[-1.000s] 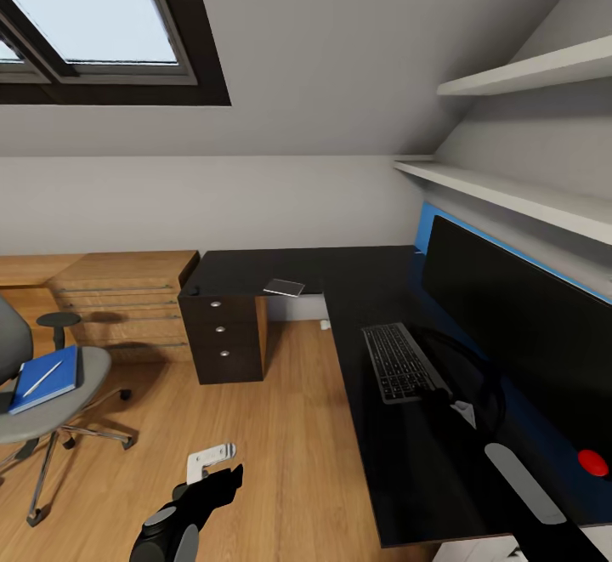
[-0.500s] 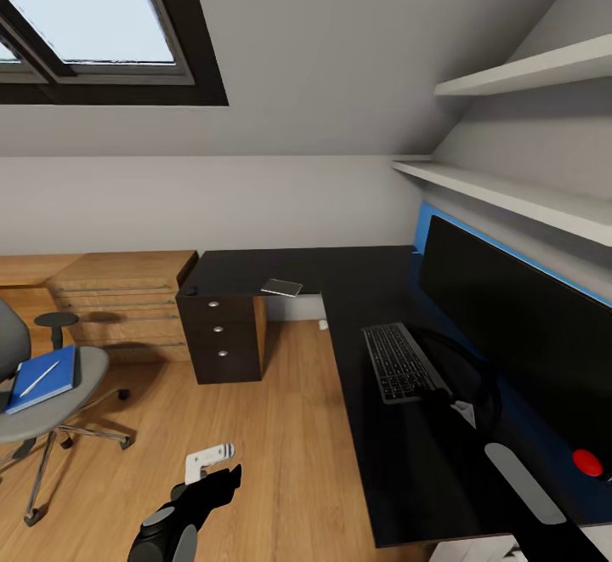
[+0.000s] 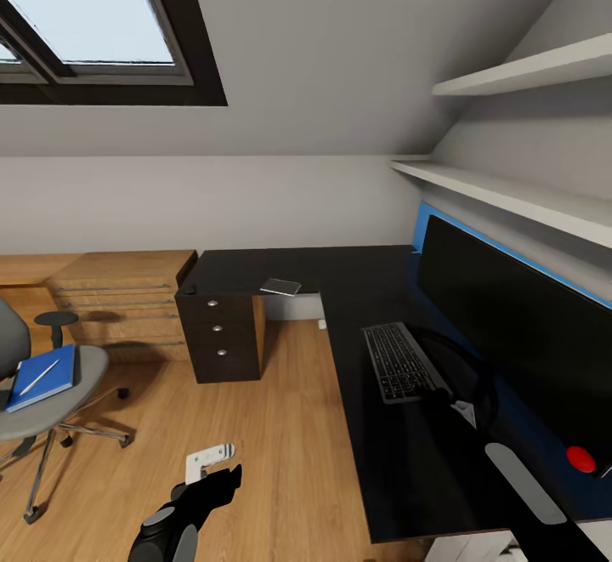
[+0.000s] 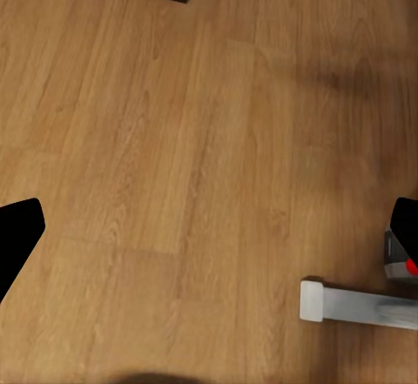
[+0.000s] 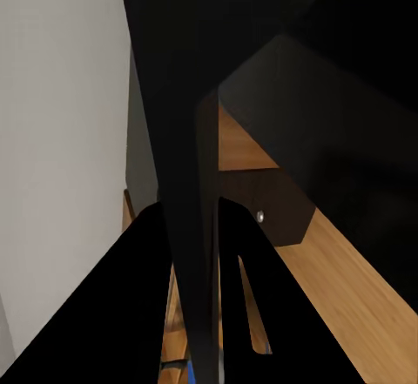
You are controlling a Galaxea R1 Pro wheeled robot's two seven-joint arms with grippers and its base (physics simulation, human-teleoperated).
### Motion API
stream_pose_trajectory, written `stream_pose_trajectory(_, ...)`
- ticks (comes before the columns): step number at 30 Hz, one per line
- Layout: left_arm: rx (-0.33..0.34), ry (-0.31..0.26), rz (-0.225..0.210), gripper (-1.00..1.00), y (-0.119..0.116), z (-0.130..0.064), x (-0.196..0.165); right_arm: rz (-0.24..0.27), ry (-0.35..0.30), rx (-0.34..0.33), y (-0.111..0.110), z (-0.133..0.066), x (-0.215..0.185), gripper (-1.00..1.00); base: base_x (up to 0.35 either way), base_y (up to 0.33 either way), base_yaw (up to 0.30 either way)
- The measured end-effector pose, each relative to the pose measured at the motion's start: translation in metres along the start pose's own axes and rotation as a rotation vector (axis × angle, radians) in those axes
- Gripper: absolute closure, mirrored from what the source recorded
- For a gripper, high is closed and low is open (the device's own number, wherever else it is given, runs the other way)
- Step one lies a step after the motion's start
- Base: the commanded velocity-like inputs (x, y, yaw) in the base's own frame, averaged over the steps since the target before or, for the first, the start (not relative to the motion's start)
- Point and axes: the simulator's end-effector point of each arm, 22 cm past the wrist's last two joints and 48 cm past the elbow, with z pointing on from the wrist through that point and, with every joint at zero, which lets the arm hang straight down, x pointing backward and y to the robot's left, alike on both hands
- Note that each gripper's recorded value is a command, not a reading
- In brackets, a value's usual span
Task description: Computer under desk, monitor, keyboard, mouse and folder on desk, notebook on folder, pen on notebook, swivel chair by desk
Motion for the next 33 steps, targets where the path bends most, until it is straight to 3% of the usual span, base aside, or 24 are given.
stream_pose_trajectory(8,0.000,0.000,0.000,-1.00,-0.0001,-0.0001,0.0004,0.000,0.000,0.000,0.0000,0.0000,-0.0001,1.00,0.000,0.000,0.000)
stream_pose_trajectory(9,0.000,0.000,0.000,-1.00,0.0001,-0.0001,0.0004,0.000,0.000,0.000,0.0000,0.0000,-0.0001,-1.00,0.000,0.000,0.000)
stream_pose_trajectory(33,-0.001,-0.006,0.000,-1.00,0.0003,0.0000,-0.0014,0.003,-0.003,0.007,-0.0016,-0.0002,-0.0014,-1.00,0.000,-0.025,0.000)
